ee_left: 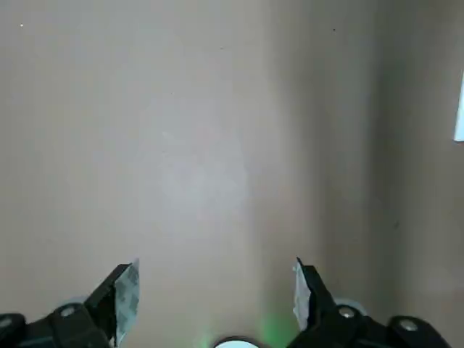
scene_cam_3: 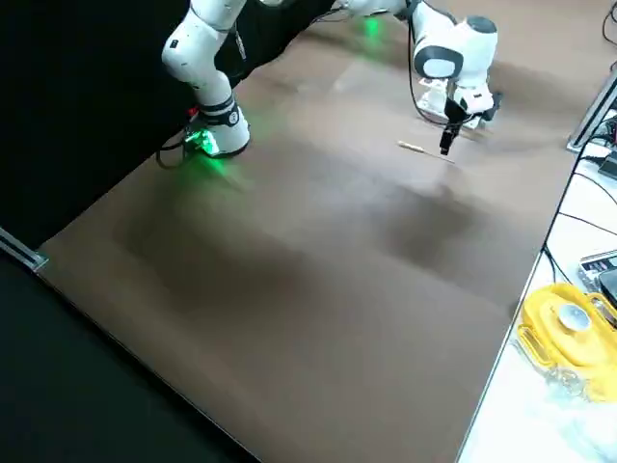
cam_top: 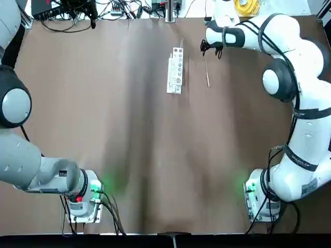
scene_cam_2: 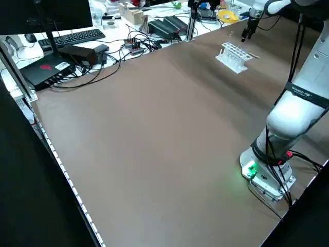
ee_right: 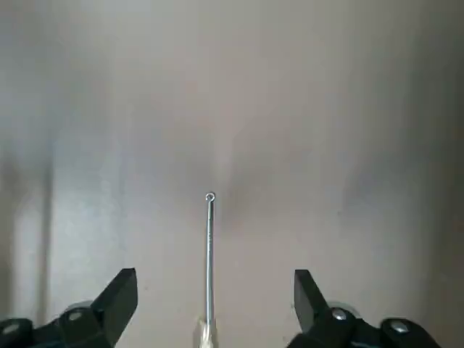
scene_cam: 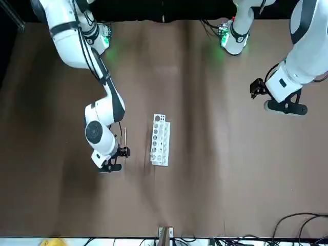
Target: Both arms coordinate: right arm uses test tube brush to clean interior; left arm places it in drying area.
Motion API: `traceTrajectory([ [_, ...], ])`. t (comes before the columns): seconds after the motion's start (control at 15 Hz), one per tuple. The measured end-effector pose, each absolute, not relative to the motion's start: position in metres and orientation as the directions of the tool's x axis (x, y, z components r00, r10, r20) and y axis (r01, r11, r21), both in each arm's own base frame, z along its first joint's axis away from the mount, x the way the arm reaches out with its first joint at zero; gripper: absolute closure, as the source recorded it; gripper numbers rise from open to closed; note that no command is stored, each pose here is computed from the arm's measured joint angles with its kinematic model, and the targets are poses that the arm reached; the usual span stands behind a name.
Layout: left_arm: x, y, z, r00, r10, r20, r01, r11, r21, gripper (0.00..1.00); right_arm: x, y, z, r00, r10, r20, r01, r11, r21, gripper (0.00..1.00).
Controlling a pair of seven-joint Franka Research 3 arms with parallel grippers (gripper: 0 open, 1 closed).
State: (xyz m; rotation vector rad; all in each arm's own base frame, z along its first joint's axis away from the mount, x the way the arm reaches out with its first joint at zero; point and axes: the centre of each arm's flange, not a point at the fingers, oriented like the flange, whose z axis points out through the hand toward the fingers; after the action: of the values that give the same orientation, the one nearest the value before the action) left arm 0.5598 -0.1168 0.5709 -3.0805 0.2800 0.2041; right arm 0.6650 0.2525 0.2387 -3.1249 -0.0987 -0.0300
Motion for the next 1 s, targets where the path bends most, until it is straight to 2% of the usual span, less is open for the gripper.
traceTrajectory([
  [0.33, 0.555, -0.11, 0.585, 0.98, -0.162, -0.112, -0.167, -0.985, -0.034, 0.0, 0.665, 0.251, 0.193, 0.998, 0.059, -0.03, 0.059, -0.998, 0.002, 0.11],
  [0.53, 0.552, -0.11, 0.59, 0.981, -0.161, -0.104, -0.166, -0.985, -0.036, 0.0, 0.662, 0.251, 0.178, 0.997, 0.054, -0.05, 0.054, -0.999, 0.005, 0.18],
  [1.0, 0.553, -0.105, 0.59, 0.983, -0.152, -0.105, -0.156, -0.987, -0.036, 0.0, 0.658, 0.259, 0.175, 0.996, 0.064, -0.056, 0.064, -0.998, 0.004, 0.22],
])
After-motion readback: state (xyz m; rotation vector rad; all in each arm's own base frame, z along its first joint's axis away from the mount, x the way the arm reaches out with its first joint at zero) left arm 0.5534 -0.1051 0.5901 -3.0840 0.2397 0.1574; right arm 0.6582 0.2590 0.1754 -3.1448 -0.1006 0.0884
